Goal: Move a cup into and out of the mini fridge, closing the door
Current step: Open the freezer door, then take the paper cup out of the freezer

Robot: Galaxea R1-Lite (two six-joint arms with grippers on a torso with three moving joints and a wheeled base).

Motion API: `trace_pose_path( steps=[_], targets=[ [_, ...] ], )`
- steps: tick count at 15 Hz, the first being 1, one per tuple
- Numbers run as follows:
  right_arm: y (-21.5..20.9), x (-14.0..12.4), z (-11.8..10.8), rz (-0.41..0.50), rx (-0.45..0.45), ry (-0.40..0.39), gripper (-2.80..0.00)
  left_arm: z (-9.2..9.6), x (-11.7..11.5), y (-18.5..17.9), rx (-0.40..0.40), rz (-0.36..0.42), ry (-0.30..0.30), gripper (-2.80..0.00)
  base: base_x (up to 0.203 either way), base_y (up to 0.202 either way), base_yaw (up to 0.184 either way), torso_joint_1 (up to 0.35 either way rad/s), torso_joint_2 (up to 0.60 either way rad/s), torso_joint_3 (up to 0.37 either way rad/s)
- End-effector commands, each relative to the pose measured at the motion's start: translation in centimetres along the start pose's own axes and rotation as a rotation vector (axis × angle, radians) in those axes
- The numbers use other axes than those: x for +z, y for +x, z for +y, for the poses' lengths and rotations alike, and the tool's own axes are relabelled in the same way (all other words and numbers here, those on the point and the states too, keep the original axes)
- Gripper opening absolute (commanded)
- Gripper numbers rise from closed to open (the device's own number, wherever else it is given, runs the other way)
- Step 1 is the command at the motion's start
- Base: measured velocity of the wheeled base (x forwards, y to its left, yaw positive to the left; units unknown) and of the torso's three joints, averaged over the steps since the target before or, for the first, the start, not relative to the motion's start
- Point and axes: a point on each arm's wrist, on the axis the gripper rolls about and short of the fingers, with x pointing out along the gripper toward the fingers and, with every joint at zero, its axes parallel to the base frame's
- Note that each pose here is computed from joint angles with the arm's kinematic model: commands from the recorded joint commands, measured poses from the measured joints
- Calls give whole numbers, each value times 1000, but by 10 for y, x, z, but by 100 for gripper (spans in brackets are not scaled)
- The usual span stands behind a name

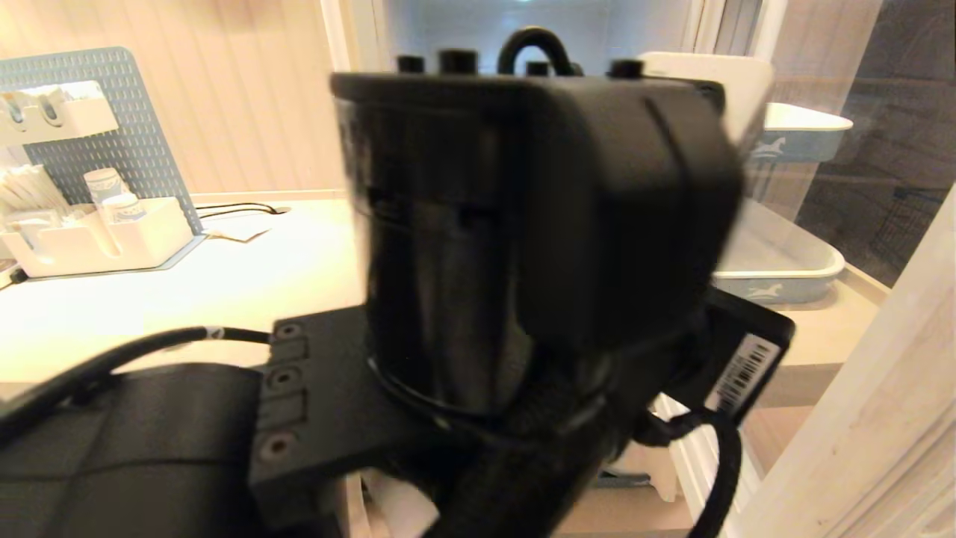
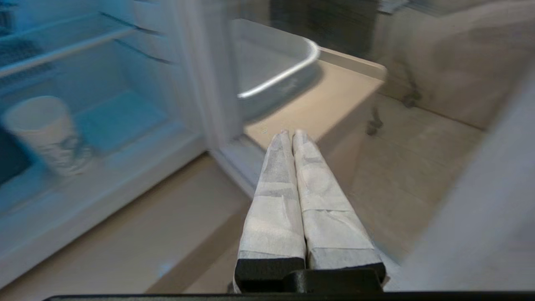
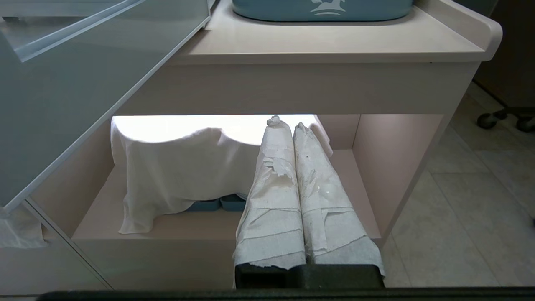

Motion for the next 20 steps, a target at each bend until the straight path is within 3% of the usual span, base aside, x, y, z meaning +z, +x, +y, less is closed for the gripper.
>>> trace_pose_path(
  steps=[1, 6, 11, 13, 15, 17, 20],
  targets=[
    [0, 0, 0, 1, 2, -1, -280, -26, -11, 7, -56, 25, 10, -280, 0, 0, 0, 0, 0, 0],
    [0, 0, 0, 1, 2, -1, -280, -64, -20, 12, -139, 37, 18, -280, 0, 0, 0, 0, 0, 0],
    [0, 0, 0, 1, 2, -1, -280, -66, -24, 12, -125, 54, 19, -280, 0, 0, 0, 0, 0, 0],
    [0, 0, 0, 1, 2, -1, -280, -44, -20, 16, -42, 52, 24, -280, 0, 0, 0, 0, 0, 0],
    [0, 0, 0, 1, 2, -1, -280, -7, -10, 19, 87, 56, 25, -280, 0, 0, 0, 0, 0, 0],
    [0, 0, 0, 1, 1, -1, -280, 36, -2, 12, 209, 108, 39, -280, 0, 0, 0, 0, 0, 0],
    [0, 0, 0, 1, 0, -1, -280, 91, 14, -19, 353, 139, 37, -280, 0, 0, 0, 0, 0, 0]
  ],
)
